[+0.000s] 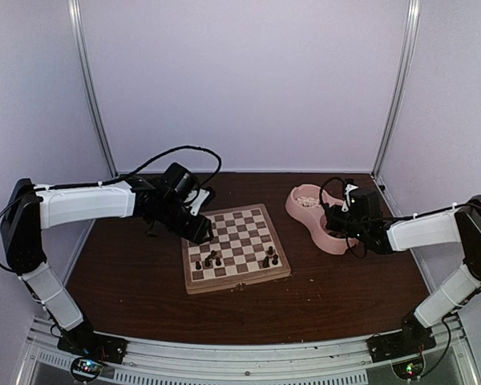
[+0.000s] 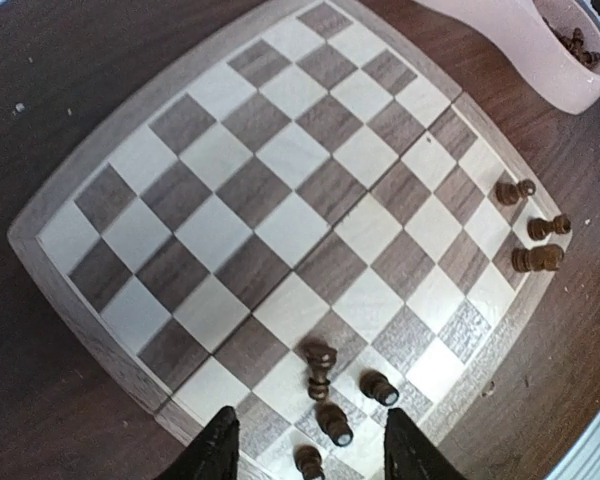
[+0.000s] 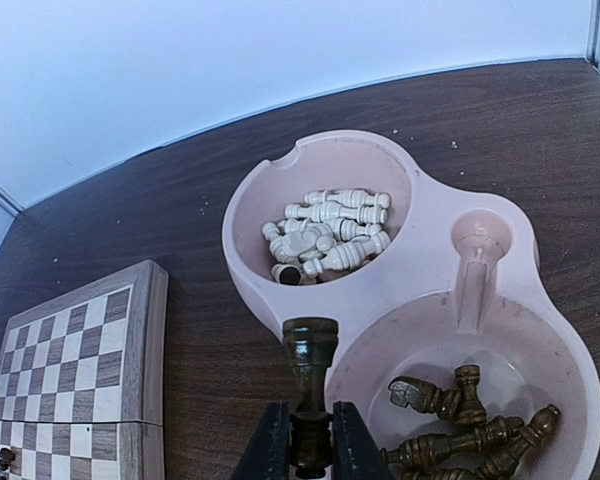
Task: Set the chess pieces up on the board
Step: Move the pawn on the chessboard.
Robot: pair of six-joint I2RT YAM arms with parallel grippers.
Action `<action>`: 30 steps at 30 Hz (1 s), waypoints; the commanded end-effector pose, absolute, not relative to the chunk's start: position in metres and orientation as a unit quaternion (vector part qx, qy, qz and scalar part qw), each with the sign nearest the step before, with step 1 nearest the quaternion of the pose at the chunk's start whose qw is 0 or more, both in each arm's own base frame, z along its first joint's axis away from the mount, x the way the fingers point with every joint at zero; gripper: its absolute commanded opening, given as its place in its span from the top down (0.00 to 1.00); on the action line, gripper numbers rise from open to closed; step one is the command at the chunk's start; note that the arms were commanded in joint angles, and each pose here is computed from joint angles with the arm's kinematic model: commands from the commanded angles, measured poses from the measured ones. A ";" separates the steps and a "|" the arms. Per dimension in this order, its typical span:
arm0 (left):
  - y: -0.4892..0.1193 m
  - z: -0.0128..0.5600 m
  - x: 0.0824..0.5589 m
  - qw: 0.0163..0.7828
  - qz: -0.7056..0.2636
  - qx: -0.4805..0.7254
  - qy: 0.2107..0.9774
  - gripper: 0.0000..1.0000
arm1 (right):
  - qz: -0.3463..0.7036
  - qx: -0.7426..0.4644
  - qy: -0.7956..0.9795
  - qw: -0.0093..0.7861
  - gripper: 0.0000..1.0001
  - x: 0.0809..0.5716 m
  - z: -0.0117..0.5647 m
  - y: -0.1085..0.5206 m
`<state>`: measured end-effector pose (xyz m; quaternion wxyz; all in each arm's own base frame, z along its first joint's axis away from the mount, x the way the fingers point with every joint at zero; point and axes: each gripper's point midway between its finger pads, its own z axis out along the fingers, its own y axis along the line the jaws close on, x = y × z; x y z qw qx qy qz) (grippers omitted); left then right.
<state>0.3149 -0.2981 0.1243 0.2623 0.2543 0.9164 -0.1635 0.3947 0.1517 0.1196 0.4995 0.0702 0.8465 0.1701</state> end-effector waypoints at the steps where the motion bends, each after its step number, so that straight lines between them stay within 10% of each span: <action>1: -0.306 0.116 0.286 0.183 -0.193 0.306 0.914 0.47 | 0.174 0.067 0.844 0.503 1.00 0.400 0.123 0.154; 30: -0.314 0.061 0.310 0.102 -0.099 0.356 0.924 0.60 | 0.170 0.065 0.845 0.502 1.00 0.401 0.122 0.153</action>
